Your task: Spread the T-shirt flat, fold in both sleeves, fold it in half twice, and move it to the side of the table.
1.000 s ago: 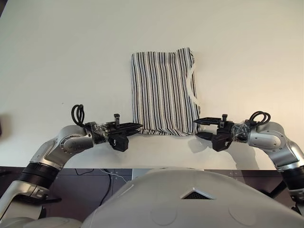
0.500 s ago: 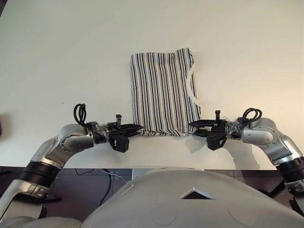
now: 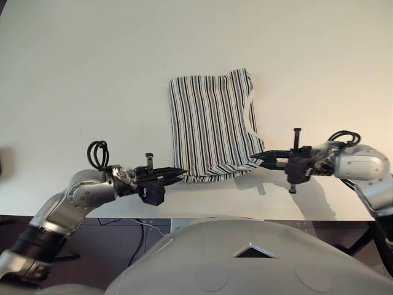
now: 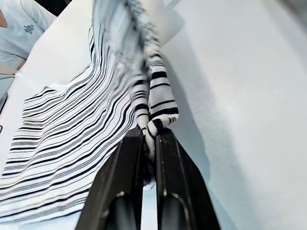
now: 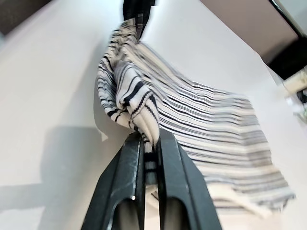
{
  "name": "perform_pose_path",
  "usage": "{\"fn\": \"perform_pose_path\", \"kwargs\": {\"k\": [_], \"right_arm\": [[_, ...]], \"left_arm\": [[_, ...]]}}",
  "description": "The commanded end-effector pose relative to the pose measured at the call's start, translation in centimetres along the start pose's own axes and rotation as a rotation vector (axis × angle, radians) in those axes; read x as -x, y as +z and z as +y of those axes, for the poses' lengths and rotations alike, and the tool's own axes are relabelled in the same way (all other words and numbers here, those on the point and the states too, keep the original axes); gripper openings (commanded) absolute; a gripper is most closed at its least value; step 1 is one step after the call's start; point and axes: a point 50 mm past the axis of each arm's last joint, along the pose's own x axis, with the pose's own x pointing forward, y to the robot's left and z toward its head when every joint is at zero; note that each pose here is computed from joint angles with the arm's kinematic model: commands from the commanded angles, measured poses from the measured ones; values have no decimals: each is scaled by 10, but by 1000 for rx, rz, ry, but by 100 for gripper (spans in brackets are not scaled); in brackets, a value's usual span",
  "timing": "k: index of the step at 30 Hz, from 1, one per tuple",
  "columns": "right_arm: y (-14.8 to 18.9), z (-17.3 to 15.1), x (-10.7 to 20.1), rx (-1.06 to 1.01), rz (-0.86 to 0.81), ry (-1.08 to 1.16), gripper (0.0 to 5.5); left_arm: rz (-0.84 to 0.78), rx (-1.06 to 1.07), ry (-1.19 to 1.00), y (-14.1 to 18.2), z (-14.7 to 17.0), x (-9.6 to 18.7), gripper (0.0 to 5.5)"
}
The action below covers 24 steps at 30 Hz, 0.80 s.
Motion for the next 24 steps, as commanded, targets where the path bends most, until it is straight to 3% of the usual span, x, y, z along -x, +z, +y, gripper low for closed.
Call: {"fn": "perform_pose_path", "kwargs": {"k": [1, 3, 7, 17, 24], "right_arm": [[19, 13, 30, -240, 3, 67, 12], [34, 8, 41, -334, -13, 100, 12], [45, -40, 43, -387, -48, 40, 11], [-49, -131, 0, -571, 95, -77, 11], [-70, -143, -28, -541, 150, -98, 11]], "left_arm": [[-60, 140, 35, 28, 2, 12, 14], [-98, 226, 55, 41, 6, 16, 14], [-128, 321, 140, 41, 32, 14, 14], [-6, 365, 178, -28, 113, -32, 14], [107, 339, 117, -53, 101, -48, 14]]}}
